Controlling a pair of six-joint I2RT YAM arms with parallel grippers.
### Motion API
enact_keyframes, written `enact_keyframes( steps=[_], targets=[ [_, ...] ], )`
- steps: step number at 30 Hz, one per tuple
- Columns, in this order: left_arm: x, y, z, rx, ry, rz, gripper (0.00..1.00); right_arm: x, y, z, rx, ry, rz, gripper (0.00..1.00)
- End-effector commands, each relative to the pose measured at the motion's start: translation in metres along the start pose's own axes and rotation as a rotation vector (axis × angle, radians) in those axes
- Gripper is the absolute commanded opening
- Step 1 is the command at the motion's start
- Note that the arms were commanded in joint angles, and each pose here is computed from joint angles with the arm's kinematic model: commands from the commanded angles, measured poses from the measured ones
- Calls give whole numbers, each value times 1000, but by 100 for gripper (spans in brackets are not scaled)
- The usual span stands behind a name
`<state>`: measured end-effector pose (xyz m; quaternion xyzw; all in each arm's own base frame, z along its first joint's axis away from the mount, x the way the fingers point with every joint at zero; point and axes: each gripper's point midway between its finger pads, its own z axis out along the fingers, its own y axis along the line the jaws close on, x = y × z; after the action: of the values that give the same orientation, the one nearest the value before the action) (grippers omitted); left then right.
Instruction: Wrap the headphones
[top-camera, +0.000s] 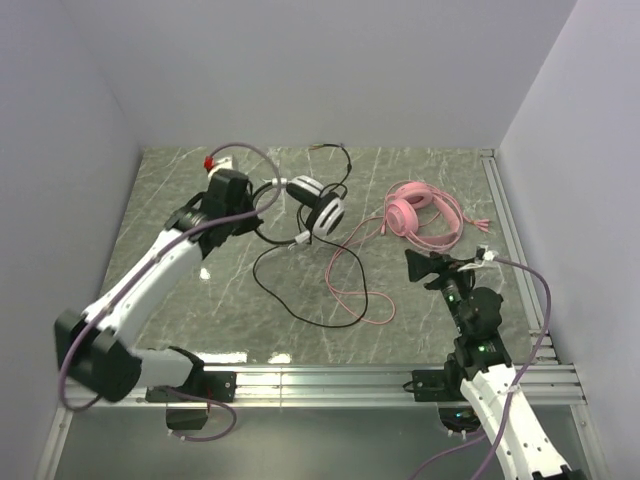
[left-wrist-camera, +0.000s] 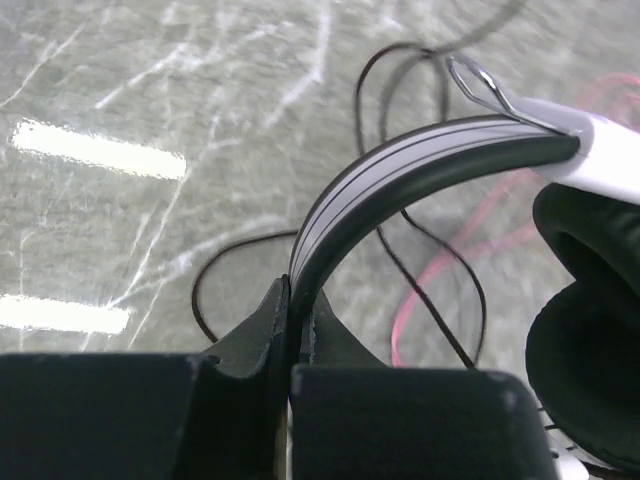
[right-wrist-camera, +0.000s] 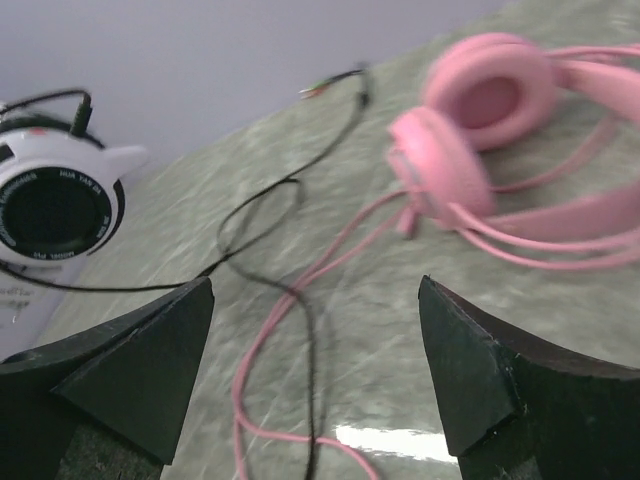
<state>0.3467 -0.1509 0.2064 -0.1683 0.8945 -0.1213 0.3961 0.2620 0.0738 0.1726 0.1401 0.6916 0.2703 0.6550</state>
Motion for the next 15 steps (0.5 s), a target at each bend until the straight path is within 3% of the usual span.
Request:
enact_keyframes(
  steps=[1,5,10,15],
  targets=[
    [-26,-37,-49,277,-127,16,0,-2,62,-14,-356,12,-90,90],
    [-28,-46,-106,476,-205,34,0,-1,96,-30,-579,2,-119,89],
    [-23,-39,-129,509,-210,53,0,8,117,-37,-702,52,-122,90],
    [-12,-51,-137,586,-137,75,0,17,149,-38,-785,87,-162,89]
  ],
)
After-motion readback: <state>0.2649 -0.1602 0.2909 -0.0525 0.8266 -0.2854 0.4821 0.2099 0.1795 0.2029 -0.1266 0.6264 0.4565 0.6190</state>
